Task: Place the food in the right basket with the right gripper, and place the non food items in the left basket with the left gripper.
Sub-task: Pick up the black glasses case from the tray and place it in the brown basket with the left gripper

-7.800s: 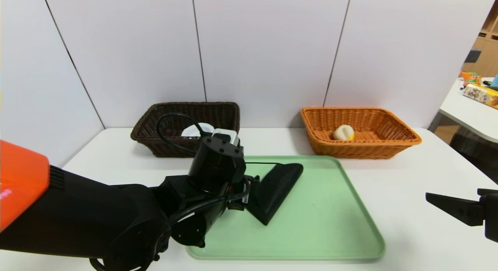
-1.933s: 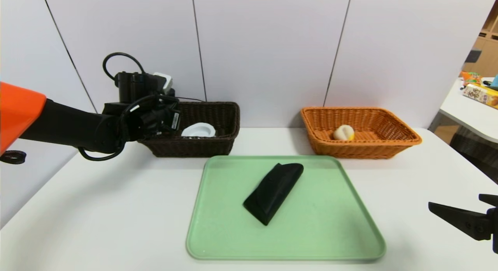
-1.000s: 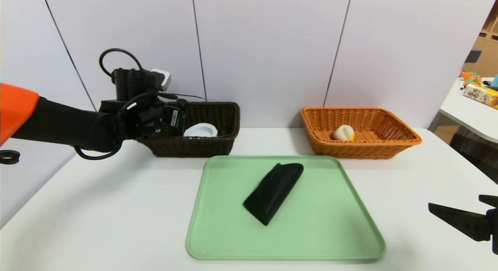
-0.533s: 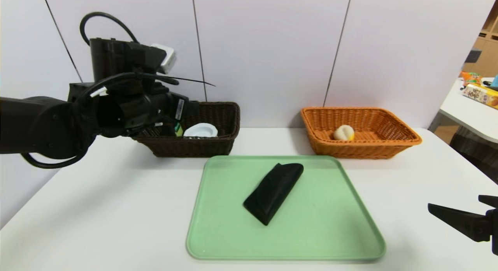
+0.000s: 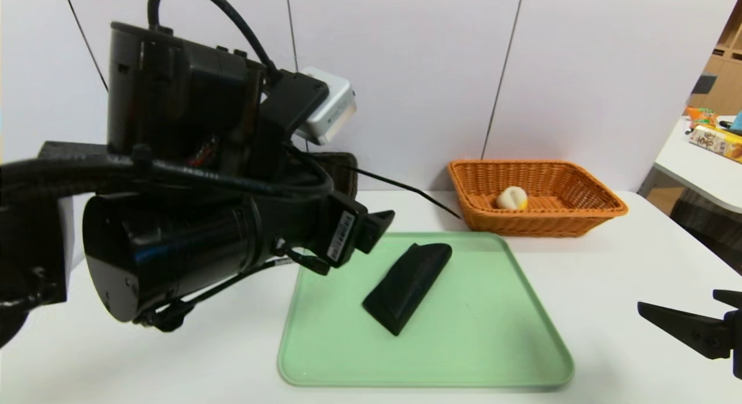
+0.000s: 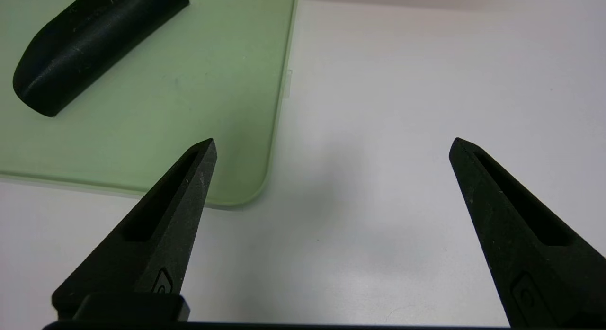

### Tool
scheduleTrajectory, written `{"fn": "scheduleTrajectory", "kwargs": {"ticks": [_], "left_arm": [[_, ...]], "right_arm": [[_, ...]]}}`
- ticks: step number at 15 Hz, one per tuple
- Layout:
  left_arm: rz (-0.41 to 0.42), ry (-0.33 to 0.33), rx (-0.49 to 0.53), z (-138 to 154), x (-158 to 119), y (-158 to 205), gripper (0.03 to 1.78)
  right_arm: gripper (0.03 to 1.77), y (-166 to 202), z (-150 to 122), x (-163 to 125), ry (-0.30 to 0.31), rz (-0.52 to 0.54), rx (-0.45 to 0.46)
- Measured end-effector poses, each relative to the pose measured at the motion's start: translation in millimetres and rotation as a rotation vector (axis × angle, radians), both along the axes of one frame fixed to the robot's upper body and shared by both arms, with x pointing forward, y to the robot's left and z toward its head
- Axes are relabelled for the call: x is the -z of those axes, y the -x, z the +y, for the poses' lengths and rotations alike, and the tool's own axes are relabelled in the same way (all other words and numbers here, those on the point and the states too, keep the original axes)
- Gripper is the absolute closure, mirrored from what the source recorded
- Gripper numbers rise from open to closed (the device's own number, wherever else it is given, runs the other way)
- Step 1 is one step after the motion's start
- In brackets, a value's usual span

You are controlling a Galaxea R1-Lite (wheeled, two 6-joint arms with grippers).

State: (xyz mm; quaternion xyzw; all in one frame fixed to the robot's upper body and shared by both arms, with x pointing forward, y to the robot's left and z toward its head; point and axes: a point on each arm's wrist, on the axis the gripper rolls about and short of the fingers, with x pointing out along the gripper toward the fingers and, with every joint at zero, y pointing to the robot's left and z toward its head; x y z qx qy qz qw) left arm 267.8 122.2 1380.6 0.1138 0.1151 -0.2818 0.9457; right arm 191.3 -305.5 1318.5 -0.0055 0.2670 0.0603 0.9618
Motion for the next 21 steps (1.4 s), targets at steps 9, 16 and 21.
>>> {"fn": "scheduleTrajectory", "kwargs": {"ticks": [9, 16, 21], "left_arm": [[0.188, -0.059, 0.01, -65, 62, -17, 0.13], [0.269, -0.139, -0.049, -88, 109, -51, 0.12], [0.308, -0.151, -0.099, -86, 127, -67, 0.12]], "right_arm": [[0.1, 0, 0, -4, -0.003, -0.017, 0.005], [0.1, 0, 0, -5, -0.001, -0.019, 0.002], [0.1, -1, 0, -4, 0.0, -0.015, -0.001]]}}
